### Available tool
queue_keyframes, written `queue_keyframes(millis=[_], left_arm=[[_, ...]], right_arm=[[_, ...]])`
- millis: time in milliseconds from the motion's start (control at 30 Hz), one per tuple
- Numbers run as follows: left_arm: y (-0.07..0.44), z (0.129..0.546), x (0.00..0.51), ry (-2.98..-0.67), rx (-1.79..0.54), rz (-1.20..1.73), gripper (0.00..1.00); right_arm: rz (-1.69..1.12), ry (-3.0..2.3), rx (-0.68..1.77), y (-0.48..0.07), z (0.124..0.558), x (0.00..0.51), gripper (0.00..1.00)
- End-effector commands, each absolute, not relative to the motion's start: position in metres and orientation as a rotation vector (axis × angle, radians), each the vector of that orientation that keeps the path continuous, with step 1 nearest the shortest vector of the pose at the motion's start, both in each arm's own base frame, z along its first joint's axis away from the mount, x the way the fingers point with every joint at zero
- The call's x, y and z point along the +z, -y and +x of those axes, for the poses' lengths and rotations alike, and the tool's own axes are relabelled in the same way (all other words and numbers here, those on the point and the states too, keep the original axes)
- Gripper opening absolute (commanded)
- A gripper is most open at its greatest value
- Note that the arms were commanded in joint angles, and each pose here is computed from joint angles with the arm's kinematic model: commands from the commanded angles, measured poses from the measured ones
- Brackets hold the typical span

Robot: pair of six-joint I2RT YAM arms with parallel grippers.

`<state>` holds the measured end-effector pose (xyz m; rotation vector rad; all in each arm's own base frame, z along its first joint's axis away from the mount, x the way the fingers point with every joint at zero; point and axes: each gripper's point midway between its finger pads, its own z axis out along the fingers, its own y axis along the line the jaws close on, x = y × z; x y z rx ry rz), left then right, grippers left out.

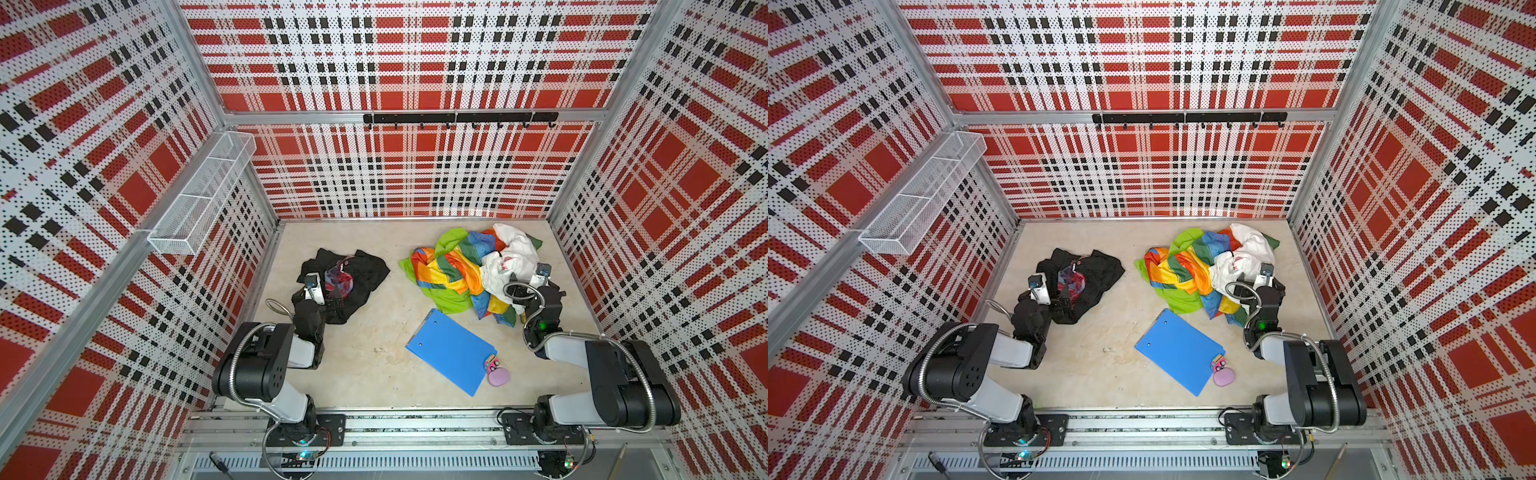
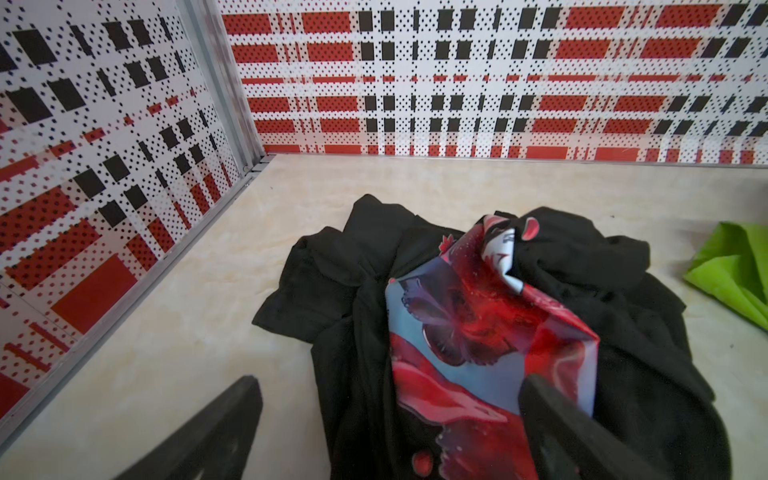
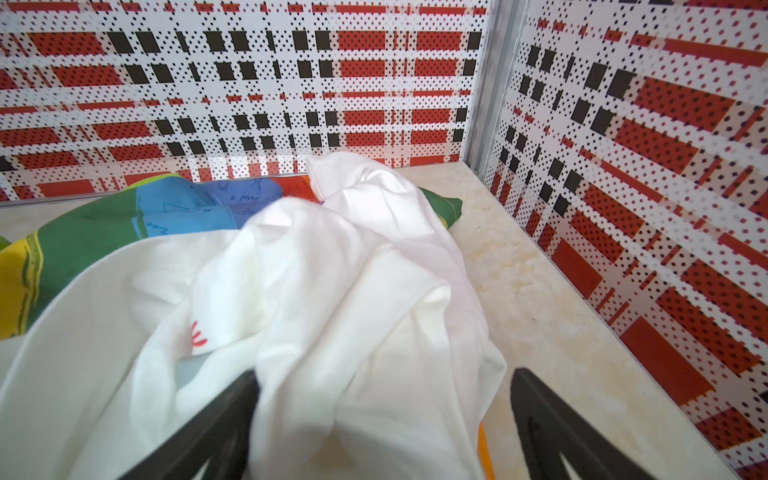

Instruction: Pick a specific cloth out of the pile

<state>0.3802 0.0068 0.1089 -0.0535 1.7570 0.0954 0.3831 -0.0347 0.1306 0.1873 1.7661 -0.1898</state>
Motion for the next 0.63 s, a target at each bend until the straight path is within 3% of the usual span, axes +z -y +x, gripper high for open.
queue_keyframes(millis=[0,600], left_arm=[[-0.0082,0.3956,0.1317,-1.695,0.048,-0.04,0.99],[-0.0089,0.3958,0.1315,-1.695,0.04,-0.044,0.99]], right_arm=[[0.169,-1.631,-0.186,0.0337,0.3781,0.1408,1.0],[0.123,-1.646,-0.164,0.0263,0.384,0.1395,1.0]])
